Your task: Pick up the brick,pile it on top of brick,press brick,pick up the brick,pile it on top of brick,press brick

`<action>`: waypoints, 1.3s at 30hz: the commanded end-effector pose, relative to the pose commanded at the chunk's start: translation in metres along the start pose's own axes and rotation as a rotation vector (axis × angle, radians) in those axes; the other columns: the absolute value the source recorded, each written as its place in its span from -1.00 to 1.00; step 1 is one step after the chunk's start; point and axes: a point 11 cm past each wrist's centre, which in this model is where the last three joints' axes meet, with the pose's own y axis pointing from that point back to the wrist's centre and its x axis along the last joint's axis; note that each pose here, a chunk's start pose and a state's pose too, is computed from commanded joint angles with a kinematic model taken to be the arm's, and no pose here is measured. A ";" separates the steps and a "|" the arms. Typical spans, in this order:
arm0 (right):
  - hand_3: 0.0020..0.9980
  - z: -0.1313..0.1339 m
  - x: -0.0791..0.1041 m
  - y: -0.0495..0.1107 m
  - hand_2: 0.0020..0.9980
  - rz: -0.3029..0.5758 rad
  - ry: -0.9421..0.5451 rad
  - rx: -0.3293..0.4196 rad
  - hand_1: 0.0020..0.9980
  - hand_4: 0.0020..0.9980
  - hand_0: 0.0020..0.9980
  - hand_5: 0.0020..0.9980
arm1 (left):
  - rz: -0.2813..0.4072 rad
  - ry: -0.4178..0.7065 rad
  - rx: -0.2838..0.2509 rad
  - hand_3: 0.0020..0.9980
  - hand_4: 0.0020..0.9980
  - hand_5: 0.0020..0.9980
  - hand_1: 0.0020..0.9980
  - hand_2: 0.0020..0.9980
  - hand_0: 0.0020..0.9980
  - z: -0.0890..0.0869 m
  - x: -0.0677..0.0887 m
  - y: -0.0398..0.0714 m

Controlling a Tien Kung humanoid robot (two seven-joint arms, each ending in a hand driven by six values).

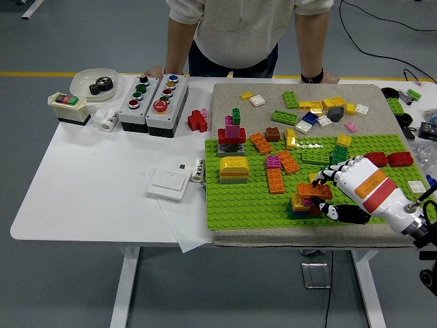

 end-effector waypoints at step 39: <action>0.40 -0.002 0.003 0.001 0.01 0.010 0.002 0.007 -0.25 0.41 -0.39 -0.33 | 0.003 -0.010 0.010 0.17 0.30 0.33 0.62 0.61 0.66 -0.004 0.001 0.000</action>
